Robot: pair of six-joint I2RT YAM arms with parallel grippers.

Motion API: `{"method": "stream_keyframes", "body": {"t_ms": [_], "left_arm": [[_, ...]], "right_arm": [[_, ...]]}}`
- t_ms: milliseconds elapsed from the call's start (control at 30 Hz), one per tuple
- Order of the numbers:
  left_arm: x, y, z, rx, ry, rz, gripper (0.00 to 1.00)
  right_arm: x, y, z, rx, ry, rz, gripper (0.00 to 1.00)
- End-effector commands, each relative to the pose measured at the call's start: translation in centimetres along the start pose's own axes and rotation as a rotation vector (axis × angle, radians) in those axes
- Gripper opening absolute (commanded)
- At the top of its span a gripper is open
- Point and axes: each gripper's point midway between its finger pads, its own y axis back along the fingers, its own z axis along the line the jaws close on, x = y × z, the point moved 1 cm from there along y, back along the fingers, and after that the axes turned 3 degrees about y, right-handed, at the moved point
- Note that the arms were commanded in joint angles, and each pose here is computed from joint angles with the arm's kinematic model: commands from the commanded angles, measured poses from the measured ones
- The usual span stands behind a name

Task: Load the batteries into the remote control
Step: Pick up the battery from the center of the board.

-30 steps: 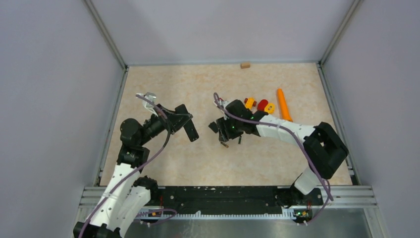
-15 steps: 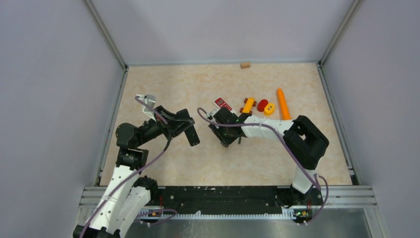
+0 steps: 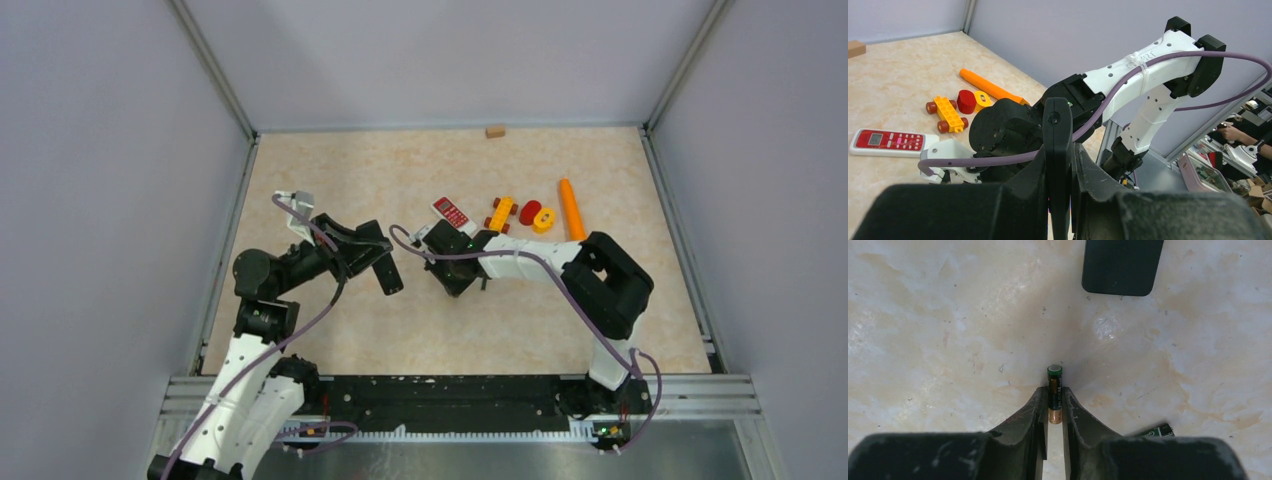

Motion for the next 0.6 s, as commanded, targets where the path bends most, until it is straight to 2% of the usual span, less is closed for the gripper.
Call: {"method": "stream_keyframes", "body": {"t_ms": [0, 133, 233, 333, 433, 567], "left_arm": [[-2.1, -0.3, -1.6, 0.038, -0.075, -0.042, 0.0], [-2.5, -0.4, -0.6, -0.021, -0.06, -0.058, 0.0], [-2.5, -0.4, 1.9, -0.156, 0.002, -0.077, 0.0], [-2.0, -0.6, 5.4, -0.284, 0.112, -0.108, 0.0], [-0.5, -1.2, 8.3, -0.361, 0.253, -0.069, 0.0], [1.6, -2.2, 10.7, -0.379, 0.424, -0.005, 0.0]], "right_arm": [[-2.0, 0.4, 0.1, 0.028, 0.0, -0.046, 0.1], [-3.1, 1.5, -0.4, 0.062, -0.06, -0.101, 0.0], [-4.6, 3.4, -0.6, 0.058, -0.135, -0.178, 0.0], [-5.9, 5.8, -1.8, 0.052, -0.271, -0.265, 0.0], [-6.6, 8.4, -2.8, 0.029, -0.414, -0.338, 0.0], [-7.4, 11.7, -1.8, -0.08, -0.46, -0.391, 0.0]]}}
